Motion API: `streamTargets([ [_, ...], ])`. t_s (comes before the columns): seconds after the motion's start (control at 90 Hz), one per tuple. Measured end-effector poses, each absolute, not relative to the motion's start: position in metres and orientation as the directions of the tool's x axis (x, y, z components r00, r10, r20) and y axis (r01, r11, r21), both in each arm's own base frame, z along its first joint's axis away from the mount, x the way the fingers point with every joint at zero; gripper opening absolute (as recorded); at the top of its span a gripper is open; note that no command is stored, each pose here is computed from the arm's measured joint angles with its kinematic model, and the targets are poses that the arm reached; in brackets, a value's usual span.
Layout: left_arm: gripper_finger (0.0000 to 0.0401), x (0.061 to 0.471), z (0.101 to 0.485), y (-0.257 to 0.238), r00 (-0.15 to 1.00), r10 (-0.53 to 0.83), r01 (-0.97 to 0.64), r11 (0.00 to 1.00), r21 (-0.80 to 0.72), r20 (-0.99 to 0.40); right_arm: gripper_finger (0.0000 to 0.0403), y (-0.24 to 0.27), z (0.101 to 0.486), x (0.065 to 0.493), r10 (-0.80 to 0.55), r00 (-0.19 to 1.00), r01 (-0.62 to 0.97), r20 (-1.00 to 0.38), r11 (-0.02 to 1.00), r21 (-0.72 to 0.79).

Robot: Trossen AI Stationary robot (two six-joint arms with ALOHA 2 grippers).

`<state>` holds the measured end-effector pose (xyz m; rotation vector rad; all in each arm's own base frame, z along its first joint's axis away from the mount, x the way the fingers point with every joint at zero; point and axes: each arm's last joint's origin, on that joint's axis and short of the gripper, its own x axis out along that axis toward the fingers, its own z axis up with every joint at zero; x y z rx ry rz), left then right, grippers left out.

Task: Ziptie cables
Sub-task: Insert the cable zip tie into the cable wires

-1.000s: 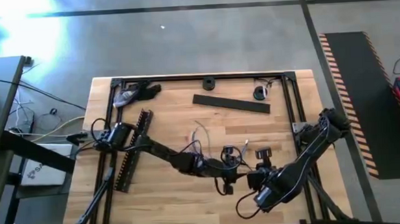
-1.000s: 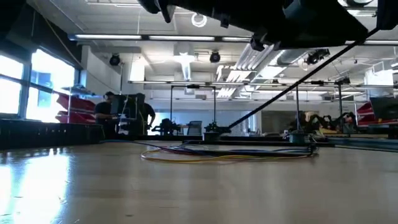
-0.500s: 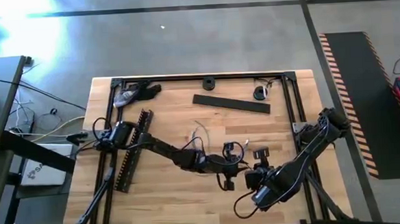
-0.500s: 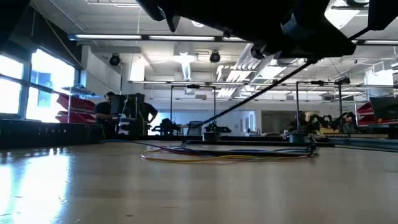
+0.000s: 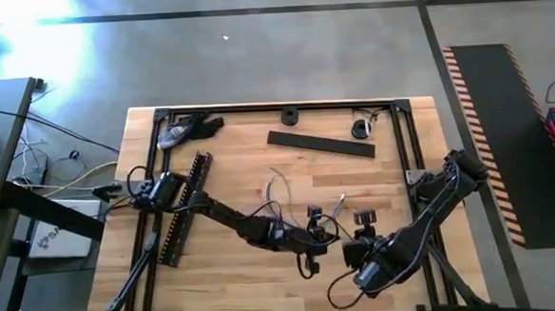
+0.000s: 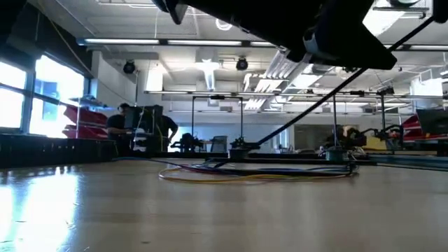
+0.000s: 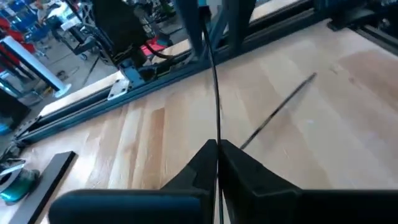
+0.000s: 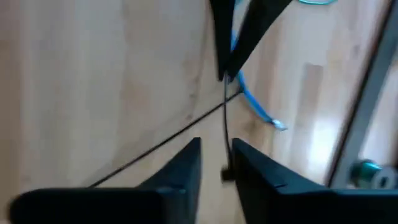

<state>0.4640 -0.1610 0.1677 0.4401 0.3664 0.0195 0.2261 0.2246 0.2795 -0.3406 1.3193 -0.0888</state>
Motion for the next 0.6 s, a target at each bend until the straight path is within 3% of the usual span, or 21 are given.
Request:
streamTargets([
  [0.133, 0.0, 0.463, 0.168, -0.163, 0.935, 0.104, 0.067, 0.887, 0.456, -0.339, 0.0187, 0.237, 0.287, 0.203, -0.282, 0.32, -0.11, -0.904, 0.937, -0.331],
  [0.244, 0.0, 0.462, 0.168, -0.166, 0.937, 0.096, 0.08, 0.877, 0.474, -0.336, 0.0219, 0.245, 0.289, 0.186, -0.362, 0.423, -0.034, -0.831, 0.91, -0.414],
  [0.367, 0.0, 0.461, 0.17, -0.171, 0.943, 0.079, 0.094, 0.867, 0.489, -0.322, 0.0223, 0.253, 0.291, 0.179, -0.38, 0.531, 0.002, -0.758, 0.894, -0.447],
  [0.6, 0.0, 0.459, 0.172, -0.179, 0.952, 0.052, 0.116, 0.851, 0.512, -0.303, 0.0191, 0.258, 0.289, 0.187, -0.341, 0.573, -0.114, -0.745, 0.867, -0.485],
])
